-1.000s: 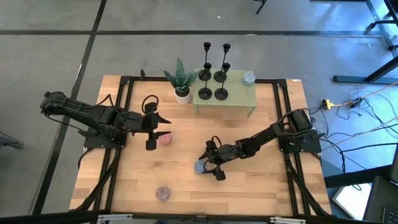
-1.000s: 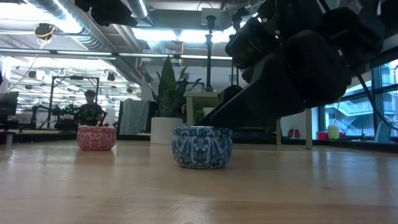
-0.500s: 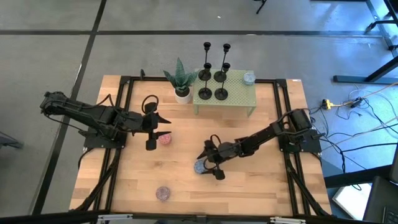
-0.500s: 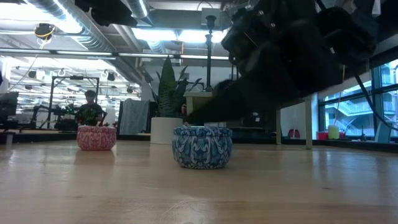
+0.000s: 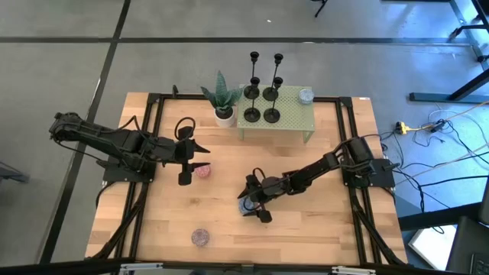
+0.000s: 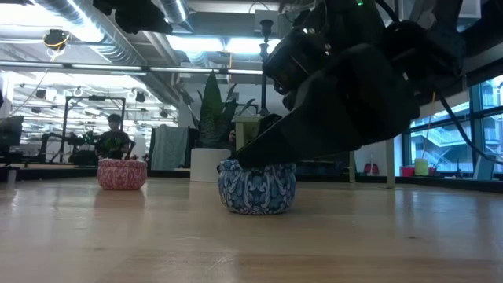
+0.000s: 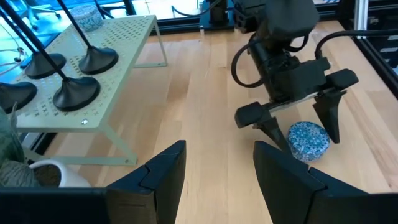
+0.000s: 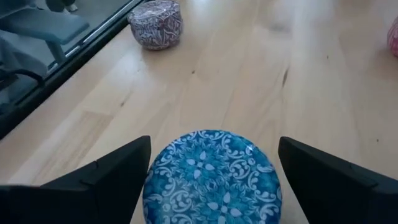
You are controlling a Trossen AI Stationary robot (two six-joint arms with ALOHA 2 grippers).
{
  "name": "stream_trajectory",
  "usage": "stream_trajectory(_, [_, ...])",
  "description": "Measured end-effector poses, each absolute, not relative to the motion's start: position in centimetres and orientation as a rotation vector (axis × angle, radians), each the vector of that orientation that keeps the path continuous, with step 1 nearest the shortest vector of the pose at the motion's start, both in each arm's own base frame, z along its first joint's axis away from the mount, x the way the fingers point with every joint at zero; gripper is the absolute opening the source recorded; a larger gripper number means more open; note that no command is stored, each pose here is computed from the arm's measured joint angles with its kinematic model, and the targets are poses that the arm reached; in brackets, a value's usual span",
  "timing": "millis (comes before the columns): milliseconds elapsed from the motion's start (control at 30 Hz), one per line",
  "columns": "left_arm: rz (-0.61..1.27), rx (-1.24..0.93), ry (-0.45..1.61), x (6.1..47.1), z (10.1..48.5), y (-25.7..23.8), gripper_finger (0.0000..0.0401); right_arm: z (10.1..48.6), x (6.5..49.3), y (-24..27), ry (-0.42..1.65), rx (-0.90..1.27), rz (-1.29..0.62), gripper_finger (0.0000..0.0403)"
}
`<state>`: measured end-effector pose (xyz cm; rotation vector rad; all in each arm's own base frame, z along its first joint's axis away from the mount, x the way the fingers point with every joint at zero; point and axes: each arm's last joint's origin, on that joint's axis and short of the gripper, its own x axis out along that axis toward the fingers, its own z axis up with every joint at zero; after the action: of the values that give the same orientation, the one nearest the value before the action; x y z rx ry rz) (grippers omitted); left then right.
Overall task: Pick & Place candle stick holders
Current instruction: Align the blue scented candle with the other light blue scented candle on the shelf
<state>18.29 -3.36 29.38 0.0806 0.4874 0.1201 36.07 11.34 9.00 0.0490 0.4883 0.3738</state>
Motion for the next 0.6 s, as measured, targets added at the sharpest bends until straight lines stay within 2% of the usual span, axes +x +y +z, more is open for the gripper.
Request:
stream_trajectory(333, [0.119, 0.080, 0.488, 18.30, 29.38, -3.36, 0.0185, 8.21, 35.63, 11.21, 0.583, 0.055, 0.361, 0.0352])
stream_trajectory(600, [0.120, 0.081, 0.487, 18.29, 29.38, -3.36, 0.0185, 8.21, 35.62, 11.22, 0.588, 0.070, 0.380, 0.0297])
